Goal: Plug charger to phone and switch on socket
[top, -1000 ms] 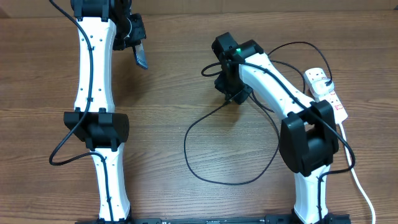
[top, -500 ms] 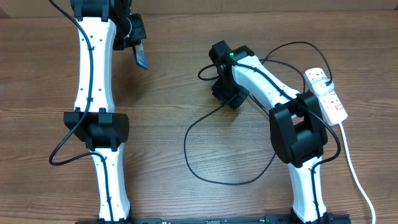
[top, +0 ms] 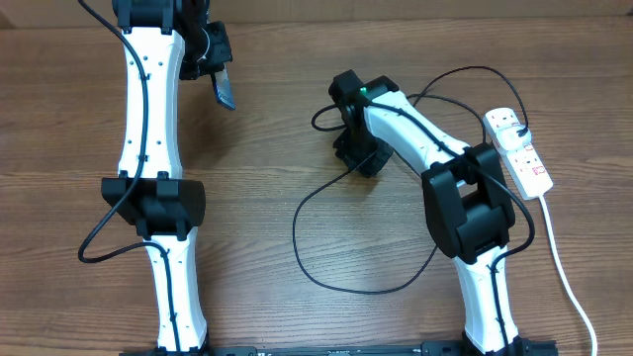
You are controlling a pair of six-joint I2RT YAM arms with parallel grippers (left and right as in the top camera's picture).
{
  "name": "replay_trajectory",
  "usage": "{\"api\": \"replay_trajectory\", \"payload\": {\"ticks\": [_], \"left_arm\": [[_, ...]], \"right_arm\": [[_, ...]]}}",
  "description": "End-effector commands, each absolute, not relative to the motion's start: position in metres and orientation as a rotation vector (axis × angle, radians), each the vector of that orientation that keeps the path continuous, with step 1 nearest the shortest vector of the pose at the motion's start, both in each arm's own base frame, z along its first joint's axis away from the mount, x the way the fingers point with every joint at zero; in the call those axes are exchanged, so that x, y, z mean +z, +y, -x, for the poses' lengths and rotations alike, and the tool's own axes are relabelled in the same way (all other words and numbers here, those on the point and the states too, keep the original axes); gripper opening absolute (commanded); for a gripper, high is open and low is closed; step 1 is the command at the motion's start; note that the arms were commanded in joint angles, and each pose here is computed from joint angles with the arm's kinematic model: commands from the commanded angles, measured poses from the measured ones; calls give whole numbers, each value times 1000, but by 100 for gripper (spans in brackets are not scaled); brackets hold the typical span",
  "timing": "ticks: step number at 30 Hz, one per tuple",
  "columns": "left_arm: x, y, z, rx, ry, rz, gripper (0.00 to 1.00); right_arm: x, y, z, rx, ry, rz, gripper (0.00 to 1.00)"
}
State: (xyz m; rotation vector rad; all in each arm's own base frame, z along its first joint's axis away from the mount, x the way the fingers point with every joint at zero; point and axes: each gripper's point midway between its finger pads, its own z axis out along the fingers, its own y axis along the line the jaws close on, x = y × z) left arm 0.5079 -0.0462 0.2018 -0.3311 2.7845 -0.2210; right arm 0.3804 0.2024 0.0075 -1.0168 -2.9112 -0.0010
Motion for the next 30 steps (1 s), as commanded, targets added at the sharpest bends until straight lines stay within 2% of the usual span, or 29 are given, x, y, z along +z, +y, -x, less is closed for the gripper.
{"api": "replay_trajectory", "payload": {"ticks": [1, 17, 30], "left_arm": [[225, -51, -507, -252, 2727, 321, 4], [225, -51, -506, -252, 2730, 320, 4], [225, -51, -506, -252, 2731, 321, 4]], "right_arm": [[2, 205, -376, 33, -2913, 1021, 38], [-5, 199, -375, 50, -2906, 1033, 25], [-5, 189, -383, 73, -2927, 1078, 30]]}}
